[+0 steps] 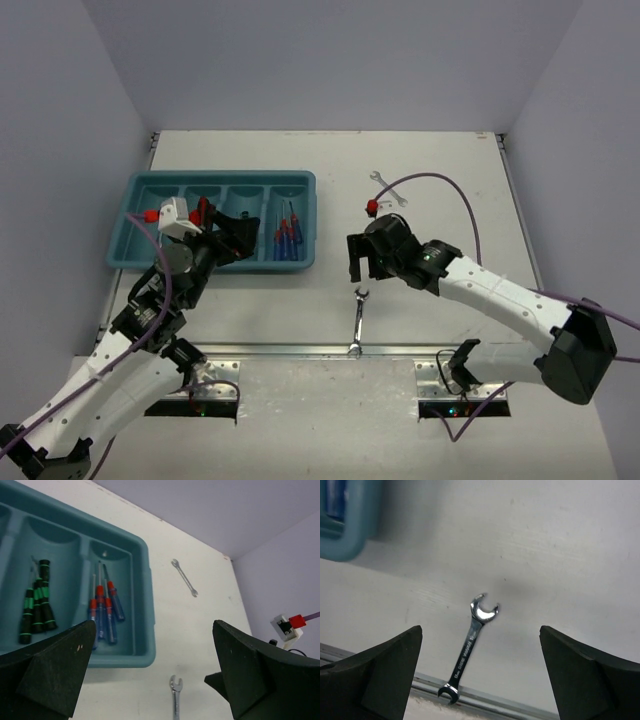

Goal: Sort the tools into containers

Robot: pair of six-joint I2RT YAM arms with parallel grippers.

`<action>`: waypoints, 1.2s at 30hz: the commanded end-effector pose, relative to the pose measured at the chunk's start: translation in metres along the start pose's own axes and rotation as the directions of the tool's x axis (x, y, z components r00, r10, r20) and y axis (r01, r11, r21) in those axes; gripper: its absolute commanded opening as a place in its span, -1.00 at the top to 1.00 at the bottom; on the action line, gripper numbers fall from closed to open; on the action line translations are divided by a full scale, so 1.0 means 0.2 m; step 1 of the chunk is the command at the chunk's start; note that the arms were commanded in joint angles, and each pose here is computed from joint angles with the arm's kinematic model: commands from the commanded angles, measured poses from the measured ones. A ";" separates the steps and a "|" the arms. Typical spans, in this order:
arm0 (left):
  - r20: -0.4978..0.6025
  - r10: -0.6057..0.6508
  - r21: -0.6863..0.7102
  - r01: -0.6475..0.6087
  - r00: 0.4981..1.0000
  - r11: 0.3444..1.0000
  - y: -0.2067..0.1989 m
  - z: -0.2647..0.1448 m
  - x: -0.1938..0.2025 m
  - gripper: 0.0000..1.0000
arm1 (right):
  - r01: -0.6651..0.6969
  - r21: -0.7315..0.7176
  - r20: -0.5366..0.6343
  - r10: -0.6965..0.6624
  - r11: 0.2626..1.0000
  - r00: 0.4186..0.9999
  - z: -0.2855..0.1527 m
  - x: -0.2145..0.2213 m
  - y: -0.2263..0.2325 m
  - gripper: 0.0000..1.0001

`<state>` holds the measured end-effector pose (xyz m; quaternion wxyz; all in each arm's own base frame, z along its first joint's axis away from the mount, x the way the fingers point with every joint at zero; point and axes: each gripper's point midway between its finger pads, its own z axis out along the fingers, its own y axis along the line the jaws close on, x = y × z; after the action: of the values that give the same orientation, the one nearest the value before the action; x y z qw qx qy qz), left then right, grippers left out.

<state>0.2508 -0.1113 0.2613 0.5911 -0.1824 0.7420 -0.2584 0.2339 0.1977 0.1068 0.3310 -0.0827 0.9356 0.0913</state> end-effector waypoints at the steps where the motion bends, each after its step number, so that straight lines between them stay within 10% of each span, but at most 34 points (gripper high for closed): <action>1: -0.027 0.196 -0.126 -0.198 0.980 0.972 0.12 -0.08 -0.08 -1.00 | -0.126 0.125 -0.085 0.137 0.984 0.987 0.02 0.14 -0.01 -0.98; 7: -0.064 0.259 -0.174 -0.266 0.964 0.948 0.19 -0.14 -0.09 -1.00 | -0.085 0.230 -0.177 0.128 0.969 0.976 0.04 0.32 0.01 -0.98; 20: -0.031 0.259 -0.102 -0.261 0.965 0.960 0.17 -0.18 -0.08 -1.00 | -0.042 0.285 -0.348 0.144 0.958 0.927 0.21 0.66 0.04 -0.05; 36: -0.002 0.248 -0.084 -0.247 0.969 0.965 0.16 -0.21 -0.10 -1.00 | -0.077 0.301 -0.422 0.205 0.950 0.883 0.27 0.83 0.04 0.23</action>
<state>0.2153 -0.0622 0.2607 0.6067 -0.1246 0.7720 -0.1427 0.1545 0.2238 -0.0162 0.1350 0.0008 0.9908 0.0043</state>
